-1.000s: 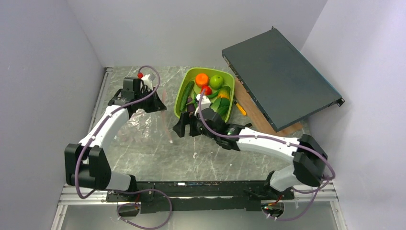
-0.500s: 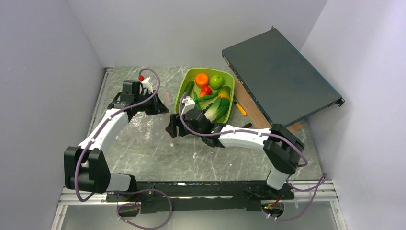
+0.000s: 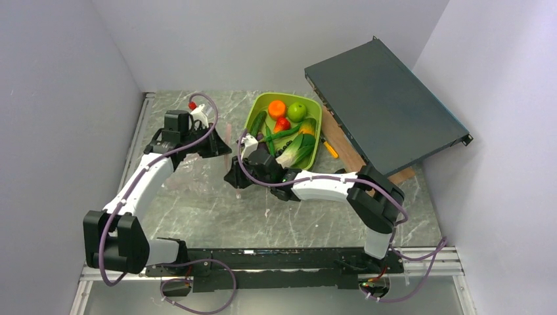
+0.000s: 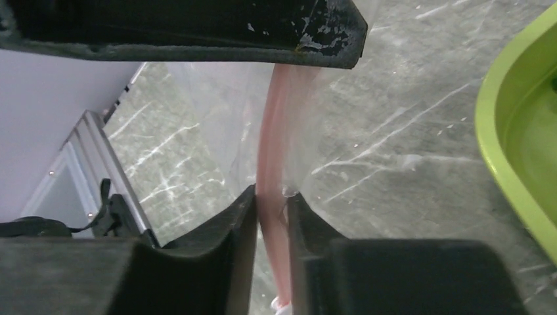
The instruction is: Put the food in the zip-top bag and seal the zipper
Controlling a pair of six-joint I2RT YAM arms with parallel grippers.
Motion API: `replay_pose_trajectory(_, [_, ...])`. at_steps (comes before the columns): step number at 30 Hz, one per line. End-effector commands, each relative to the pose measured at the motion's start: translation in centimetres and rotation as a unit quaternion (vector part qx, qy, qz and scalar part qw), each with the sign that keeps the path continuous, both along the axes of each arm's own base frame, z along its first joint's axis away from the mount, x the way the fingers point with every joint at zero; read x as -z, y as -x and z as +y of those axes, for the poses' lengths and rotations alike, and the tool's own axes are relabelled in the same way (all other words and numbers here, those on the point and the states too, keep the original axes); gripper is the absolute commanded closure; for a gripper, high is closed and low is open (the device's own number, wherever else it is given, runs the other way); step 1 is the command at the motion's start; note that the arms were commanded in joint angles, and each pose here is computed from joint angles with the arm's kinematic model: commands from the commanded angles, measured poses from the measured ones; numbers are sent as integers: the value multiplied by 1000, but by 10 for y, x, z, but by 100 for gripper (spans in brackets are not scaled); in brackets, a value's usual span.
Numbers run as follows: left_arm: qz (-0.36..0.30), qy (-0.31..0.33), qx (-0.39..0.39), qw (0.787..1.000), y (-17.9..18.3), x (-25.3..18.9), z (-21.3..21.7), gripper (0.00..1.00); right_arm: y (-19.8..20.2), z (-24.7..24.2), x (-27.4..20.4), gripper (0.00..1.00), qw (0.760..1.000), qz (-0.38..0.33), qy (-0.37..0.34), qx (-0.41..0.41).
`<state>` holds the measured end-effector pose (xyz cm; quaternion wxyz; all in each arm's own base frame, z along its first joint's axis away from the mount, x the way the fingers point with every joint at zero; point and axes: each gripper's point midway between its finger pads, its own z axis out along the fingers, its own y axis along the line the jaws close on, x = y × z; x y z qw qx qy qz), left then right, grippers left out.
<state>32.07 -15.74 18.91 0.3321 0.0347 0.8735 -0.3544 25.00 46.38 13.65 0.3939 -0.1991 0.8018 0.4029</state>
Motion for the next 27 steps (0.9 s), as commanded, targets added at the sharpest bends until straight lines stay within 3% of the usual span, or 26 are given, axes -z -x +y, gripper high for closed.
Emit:
replay_pose_trajectory(1, [-62, 5, 22, 998, 0, -24, -2, 85, -3, 10, -24, 86, 999, -24, -44, -8])
replay_pose_trajectory(3, [-75, 2, 26, 997, 2, -28, -1, 69, -2, 8, -27, 100, 999, -23, -49, -6])
replay_pose_trajectory(6, [-105, -13, 28, 994, 5, -39, 3, 40, 1, 7, -33, 100, 998, -20, -58, -10])
replay_pose_trajectory(8, [-136, -25, 33, 990, 9, -51, 5, 28, 2, 5, -39, 100, 998, -18, -63, -9])
replay_pose_trajectory(10, [-170, -37, 41, 984, 13, -65, 7, 24, 5, 2, -45, 100, 997, -19, -69, -12])
replay_pose_trajectory(14, [-202, -68, 7, 977, 14, -86, 22, 24, 7, -5, -57, 100, 996, -22, -81, -10])
replay_pose_trajectory(20, [-177, -98, 28, 979, 5, -72, 24, 50, 14, -12, -68, 100, 993, -37, -113, -25])
replay_pose_trajectory(24, [-163, -81, 51, 982, 9, -46, 15, 59, 16, -11, -71, 100, 991, -43, -119, -39])
replay_pose_trajectory(27, [-164, -84, 52, 981, 13, -42, 14, 59, 16, -11, -70, 100, 991, -43, -117, -39])
